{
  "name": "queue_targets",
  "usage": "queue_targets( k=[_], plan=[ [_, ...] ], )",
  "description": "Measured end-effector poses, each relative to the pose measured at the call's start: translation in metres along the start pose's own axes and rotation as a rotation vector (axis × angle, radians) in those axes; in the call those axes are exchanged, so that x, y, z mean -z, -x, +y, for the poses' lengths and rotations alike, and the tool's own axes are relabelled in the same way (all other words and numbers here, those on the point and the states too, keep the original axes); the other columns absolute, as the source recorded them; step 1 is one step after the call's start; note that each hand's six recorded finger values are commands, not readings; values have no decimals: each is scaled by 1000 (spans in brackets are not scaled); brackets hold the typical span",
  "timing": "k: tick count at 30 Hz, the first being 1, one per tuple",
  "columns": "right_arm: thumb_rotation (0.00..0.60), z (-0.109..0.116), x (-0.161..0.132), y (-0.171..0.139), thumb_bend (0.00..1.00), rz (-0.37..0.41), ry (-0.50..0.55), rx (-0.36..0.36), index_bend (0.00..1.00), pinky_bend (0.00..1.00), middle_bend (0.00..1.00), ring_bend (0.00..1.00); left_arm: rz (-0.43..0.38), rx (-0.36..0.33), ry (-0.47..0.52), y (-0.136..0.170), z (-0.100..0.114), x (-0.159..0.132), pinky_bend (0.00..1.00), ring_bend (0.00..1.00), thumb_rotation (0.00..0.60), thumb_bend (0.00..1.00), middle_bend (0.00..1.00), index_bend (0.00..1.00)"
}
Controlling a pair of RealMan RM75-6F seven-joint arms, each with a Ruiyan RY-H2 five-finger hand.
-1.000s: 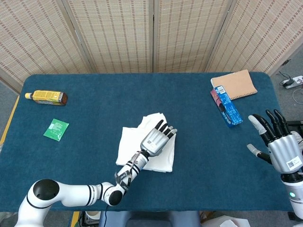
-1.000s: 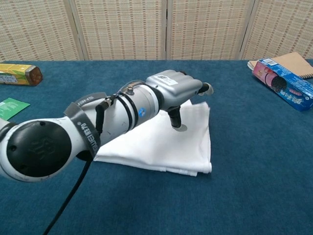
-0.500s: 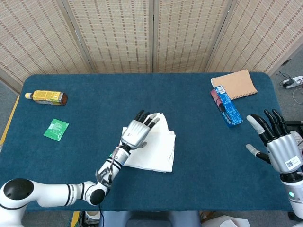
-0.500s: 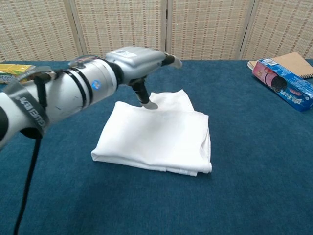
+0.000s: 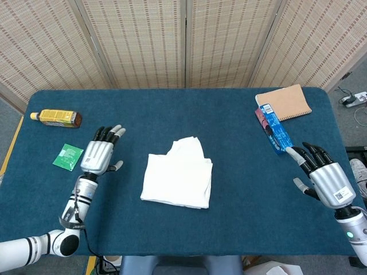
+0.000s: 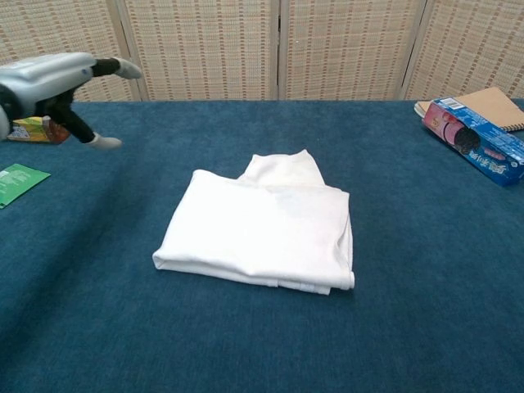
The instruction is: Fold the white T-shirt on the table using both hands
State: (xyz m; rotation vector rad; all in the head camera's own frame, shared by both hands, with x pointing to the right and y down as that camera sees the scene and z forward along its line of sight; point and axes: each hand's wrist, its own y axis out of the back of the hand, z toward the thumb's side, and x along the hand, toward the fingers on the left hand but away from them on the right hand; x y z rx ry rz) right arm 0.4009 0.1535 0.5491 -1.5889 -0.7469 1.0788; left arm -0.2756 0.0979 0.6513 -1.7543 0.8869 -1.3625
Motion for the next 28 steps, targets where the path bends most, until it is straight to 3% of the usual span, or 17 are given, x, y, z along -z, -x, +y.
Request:
queue_targets(
  k=[6,13,20,28],
  plan=[
    [600,-15,-2,-1,338,-19,3,-91,131,266,209,160,92,-18,12,38,2,59,0,76,600,246,86,129],
    [600,-23,4,-14,434,-66,30,-104,239,316,316,221,189,-41,5,89,3,106,0,76,600,246,86,148],
    [600,-35,6,-32,447,-114,86,-152,271,330,334,233,274,-47,-19,145,0,130,0,76,600,246,86,153],
    [600,-32,5,-42,455,-130,91,-138,288,332,334,233,350,-53,-18,196,0,135,0,76,600,246,86,158]
  ],
)
